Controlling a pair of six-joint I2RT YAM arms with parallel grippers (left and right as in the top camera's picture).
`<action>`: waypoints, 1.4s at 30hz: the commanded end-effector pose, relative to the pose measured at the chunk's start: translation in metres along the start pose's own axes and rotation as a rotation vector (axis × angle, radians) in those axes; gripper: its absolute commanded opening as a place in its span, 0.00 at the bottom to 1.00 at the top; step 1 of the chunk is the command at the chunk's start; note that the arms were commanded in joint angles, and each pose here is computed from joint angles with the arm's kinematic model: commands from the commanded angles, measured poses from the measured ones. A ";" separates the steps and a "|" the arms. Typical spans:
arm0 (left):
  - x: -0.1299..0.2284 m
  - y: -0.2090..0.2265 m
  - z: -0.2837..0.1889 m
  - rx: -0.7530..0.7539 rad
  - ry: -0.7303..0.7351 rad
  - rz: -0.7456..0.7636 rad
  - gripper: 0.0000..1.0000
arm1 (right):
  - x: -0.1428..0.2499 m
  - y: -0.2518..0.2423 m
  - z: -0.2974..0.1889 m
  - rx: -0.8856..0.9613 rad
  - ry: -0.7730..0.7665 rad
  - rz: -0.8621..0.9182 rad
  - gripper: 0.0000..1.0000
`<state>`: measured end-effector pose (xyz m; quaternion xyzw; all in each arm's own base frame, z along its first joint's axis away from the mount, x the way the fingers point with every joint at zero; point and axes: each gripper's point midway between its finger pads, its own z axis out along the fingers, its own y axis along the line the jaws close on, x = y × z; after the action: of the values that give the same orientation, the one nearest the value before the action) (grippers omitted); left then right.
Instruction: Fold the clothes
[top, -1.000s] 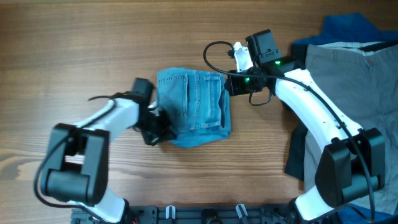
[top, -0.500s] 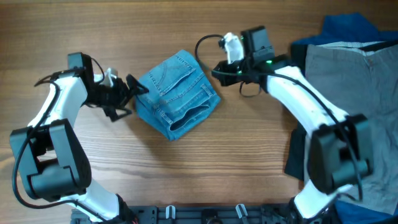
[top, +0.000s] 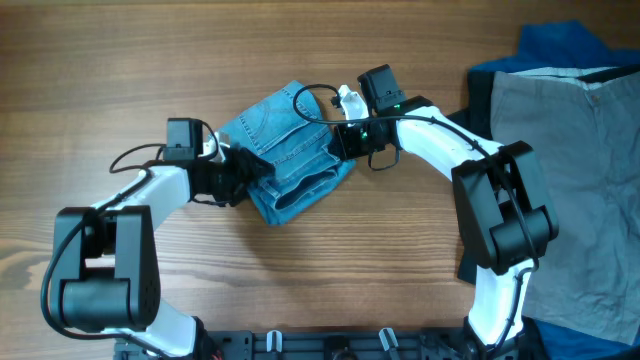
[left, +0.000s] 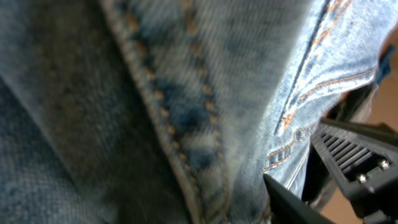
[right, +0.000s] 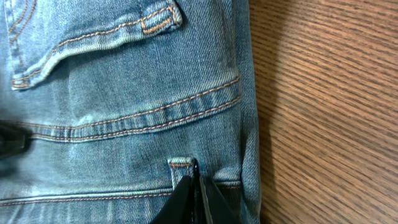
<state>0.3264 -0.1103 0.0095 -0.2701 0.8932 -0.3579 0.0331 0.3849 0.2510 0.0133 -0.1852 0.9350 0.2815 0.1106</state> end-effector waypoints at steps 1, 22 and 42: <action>0.001 0.072 0.019 -0.292 -0.096 -0.149 0.24 | 0.036 -0.013 0.025 0.017 0.122 0.035 0.06; -0.219 0.153 -0.159 -0.193 -0.616 -0.344 0.17 | -0.033 0.044 -0.138 0.046 -0.244 -0.113 0.10; 0.047 -0.144 -0.353 -0.126 -0.992 1.093 1.00 | -0.019 0.125 -0.348 0.171 -0.783 -0.171 0.35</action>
<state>0.2960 0.0382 0.3356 -0.0333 0.8389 -0.1020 0.5336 0.3453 0.1805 0.3208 -0.1568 0.8437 0.2644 0.4402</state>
